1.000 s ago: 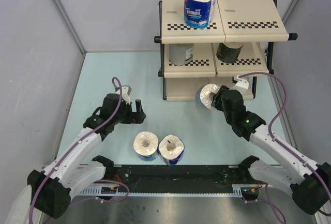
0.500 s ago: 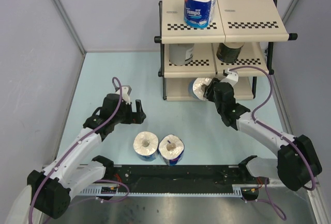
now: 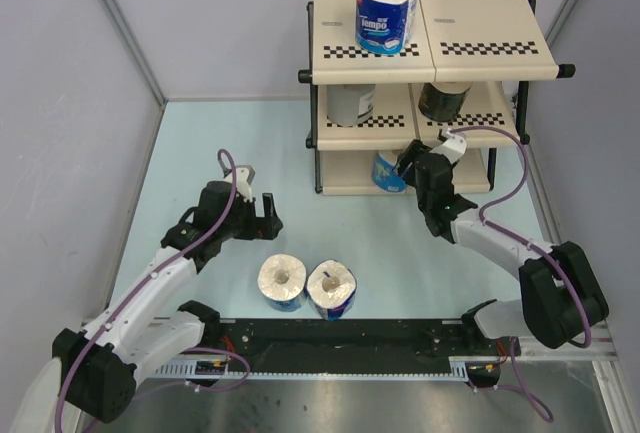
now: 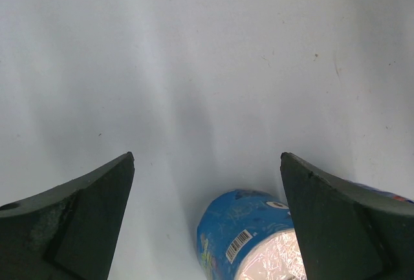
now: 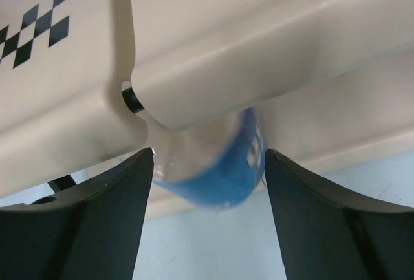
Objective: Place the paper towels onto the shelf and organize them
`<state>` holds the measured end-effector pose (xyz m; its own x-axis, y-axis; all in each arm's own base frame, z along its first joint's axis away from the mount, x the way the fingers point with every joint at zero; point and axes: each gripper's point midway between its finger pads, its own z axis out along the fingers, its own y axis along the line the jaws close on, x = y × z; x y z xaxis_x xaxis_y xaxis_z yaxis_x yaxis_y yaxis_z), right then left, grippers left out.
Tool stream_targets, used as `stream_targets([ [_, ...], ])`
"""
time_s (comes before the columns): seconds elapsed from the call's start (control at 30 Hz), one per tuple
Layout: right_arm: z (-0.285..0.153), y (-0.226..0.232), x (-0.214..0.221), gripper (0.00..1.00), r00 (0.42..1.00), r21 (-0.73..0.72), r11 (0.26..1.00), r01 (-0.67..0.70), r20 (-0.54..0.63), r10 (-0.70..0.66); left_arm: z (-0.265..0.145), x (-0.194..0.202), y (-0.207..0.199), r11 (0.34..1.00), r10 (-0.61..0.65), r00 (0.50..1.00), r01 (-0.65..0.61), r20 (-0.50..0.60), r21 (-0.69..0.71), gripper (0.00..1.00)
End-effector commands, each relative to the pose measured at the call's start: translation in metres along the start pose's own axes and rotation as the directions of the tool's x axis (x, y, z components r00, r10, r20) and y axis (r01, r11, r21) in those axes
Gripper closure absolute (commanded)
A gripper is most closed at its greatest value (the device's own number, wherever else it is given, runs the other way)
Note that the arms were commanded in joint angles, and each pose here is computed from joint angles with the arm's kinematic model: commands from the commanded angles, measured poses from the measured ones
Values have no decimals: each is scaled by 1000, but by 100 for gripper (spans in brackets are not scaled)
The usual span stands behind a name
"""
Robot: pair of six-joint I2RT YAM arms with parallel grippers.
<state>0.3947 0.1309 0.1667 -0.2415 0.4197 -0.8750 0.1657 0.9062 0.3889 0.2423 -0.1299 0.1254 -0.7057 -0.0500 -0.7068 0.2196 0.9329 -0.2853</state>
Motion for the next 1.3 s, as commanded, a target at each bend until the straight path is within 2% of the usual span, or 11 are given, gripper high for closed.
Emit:
stream_targets([
  [0.0, -4, 18, -28, 25, 997, -62, 997, -49, 63, 53, -4, -14, -9, 999, 23, 999, -24, 39, 28, 0],
  [0.23, -47, 21, -41, 22, 999, -152, 988, -22, 39, 28, -4, -14, -9, 999, 23, 999, -24, 37, 29, 0],
  [0.47, -136, 58, 17, 23, 969, -409, 904, 124, -146, -199, -4, -14, -8, 999, 23, 999, -24, 38, 26, 0],
  [0.6, -218, 95, 83, 22, 860, -711, 687, 150, -249, -445, -5, -15, -9, 999, 24, 999, -25, 40, 26, 0],
  [0.7, -257, 109, 115, 22, 792, -825, 555, 110, -264, -550, -5, -15, -8, 999, 26, 999, -27, 41, 22, 0],
  [0.83, -273, 130, 130, 21, 772, -884, 454, 110, -211, -599, -5, -15, -8, 999, 24, 999, -25, 42, 20, 0],
  [0.87, -271, 134, 141, 21, 751, -890, 442, 114, -214, -625, -5, -15, -8, 999, 23, 999, -24, 40, 25, 0],
  [0.93, -272, 153, 138, 21, 758, -900, 418, 122, -187, -625, -4, -14, -10, 999, 21, 999, -23, 38, 36, 0],
  [1.03, -268, 175, 147, 21, 727, -913, 376, 158, -150, -670, -3, -13, -9, 999, 21, 999, -22, 31, 32, 0],
  [1.1, -263, 178, 166, 21, 677, -916, 355, 188, -141, -722, -4, -13, -9, 999, 21, 999, -22, 32, 30, 0],
  [1.27, -267, 205, 170, 20, 682, -927, 317, 200, -101, -725, -5, -14, -9, 999, 19, 999, -21, 37, 29, 0],
])
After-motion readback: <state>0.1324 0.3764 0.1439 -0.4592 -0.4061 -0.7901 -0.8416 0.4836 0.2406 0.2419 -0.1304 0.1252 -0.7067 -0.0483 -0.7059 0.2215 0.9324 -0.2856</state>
